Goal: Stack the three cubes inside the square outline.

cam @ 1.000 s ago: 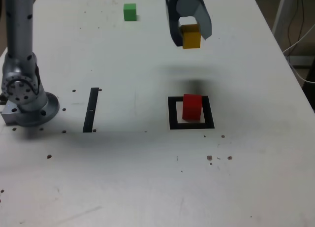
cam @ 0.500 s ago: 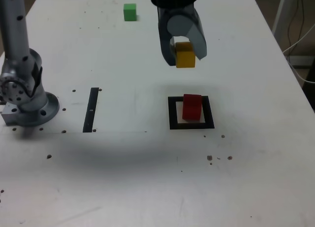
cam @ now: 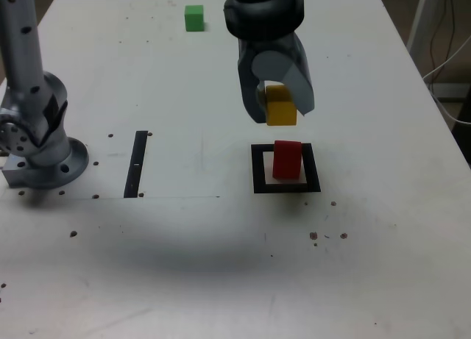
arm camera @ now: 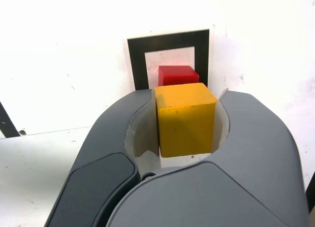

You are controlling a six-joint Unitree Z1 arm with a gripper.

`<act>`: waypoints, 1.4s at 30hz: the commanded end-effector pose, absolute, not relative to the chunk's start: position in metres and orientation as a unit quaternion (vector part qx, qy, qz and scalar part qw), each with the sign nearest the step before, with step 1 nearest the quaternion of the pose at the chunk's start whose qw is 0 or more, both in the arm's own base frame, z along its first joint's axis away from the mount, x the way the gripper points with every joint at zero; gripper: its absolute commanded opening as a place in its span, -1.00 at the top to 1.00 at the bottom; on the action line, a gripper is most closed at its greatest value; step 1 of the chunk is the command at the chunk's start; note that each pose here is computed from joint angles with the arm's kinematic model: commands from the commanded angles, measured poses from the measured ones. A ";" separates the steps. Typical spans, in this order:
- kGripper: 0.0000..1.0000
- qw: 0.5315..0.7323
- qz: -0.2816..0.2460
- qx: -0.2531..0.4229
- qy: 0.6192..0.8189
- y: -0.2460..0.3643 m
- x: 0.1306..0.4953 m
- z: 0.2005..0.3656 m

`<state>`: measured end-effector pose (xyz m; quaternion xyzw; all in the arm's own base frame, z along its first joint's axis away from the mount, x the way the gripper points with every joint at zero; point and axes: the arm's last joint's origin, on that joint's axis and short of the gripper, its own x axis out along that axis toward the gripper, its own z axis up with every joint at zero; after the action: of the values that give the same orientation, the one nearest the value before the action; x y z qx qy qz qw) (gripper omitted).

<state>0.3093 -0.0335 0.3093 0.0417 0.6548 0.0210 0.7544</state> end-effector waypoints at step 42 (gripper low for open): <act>-0.39 0.732 0.014 0.044 0.680 -0.043 0.329 0.264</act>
<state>0.3277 -0.0433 0.2659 0.0442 0.6780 0.0141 0.7336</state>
